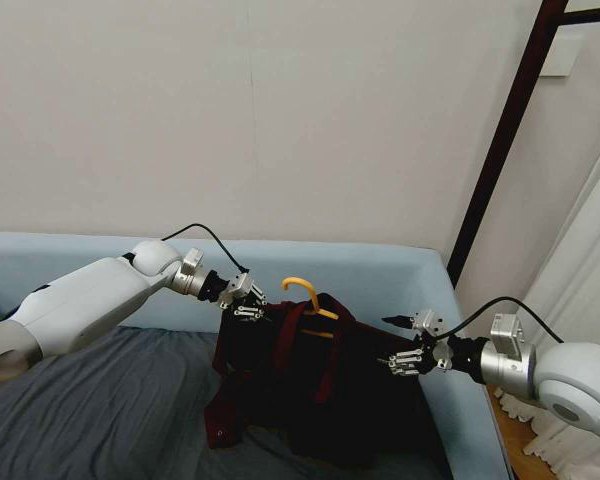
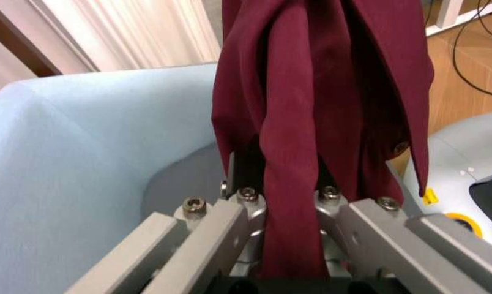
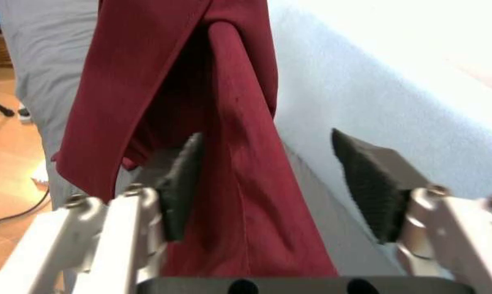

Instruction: Pick up the clothes from the sofa and hang them on the clothes hanger.

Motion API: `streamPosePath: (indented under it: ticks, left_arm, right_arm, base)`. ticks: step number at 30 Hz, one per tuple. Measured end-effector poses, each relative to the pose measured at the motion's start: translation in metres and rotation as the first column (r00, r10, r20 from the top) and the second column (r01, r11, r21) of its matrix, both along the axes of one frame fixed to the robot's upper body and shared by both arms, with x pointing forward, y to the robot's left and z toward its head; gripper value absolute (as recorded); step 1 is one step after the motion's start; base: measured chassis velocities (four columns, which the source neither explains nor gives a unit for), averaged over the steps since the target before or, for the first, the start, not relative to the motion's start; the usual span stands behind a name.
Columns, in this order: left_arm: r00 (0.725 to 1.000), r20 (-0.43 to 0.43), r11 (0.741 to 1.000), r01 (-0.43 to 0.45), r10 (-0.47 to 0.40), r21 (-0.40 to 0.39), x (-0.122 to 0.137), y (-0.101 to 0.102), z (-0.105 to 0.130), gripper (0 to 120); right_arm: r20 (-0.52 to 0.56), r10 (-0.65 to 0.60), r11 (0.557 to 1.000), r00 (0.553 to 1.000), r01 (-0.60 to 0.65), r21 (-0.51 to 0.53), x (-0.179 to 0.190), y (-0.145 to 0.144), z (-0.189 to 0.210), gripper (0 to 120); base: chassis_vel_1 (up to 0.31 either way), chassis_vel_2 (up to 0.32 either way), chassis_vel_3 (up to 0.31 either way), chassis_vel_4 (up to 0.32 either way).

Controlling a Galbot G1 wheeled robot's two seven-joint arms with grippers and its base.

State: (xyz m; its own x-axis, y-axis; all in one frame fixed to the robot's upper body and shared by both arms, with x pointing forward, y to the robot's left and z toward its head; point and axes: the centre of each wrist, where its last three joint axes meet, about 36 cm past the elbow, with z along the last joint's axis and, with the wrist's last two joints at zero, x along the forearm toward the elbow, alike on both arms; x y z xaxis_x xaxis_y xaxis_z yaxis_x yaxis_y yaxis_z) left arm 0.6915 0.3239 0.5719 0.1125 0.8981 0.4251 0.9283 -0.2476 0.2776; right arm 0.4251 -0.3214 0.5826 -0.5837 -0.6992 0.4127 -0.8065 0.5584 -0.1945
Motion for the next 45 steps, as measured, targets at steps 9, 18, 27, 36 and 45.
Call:
streamPosePath:
  ticks: [9, 18, 27, 36, 45]
  left_arm:
    - [1.0, -0.005, 1.0, 0.014, -0.013, 0.003, -0.002, -0.004, -0.002, 1]
    - [1.0, -0.013, 1.0, 0.011, -0.011, 0.003, -0.002, -0.002, -0.005, 1]
    - [1.0, -0.012, 1.0, -0.015, 0.015, -0.006, -0.007, 0.009, -0.003, 19]
    - [0.998, 0.017, 0.998, -0.053, 0.053, -0.025, -0.01, 0.026, 0.006, 49]
    - [0.989, 0.065, 0.987, -0.128, 0.134, -0.094, -0.014, 0.06, 0.025, 84]
  right_arm:
    - [-0.003, 0.01, 1.0, 1.0, -0.01, -0.027, 0.0, 0.0, -0.004, 27]
    - [0.014, 0.039, 0.999, 0.999, -0.038, -0.029, -0.001, -0.001, -0.007, 8]
    - [0.046, 0.035, 0.999, 0.998, -0.034, -0.022, -0.001, -0.006, -0.005, 8]
    - [0.064, 0.023, 1.0, 0.998, -0.023, -0.006, -0.003, -0.006, -0.005, 8]
    - [0.085, 0.008, 0.999, 0.996, -0.012, 0.041, -0.007, -0.005, -0.006, 7]
  base:
    - [0.0, 0.0, 0.0, 0.0]
    - [0.0, 0.0, 0.0, 0.0]
    - [0.0, 0.0, 0.0, 0.0]
    - [0.0, 0.0, 0.0, 0.0]
    - [0.0, 0.0, 0.0, 0.0]
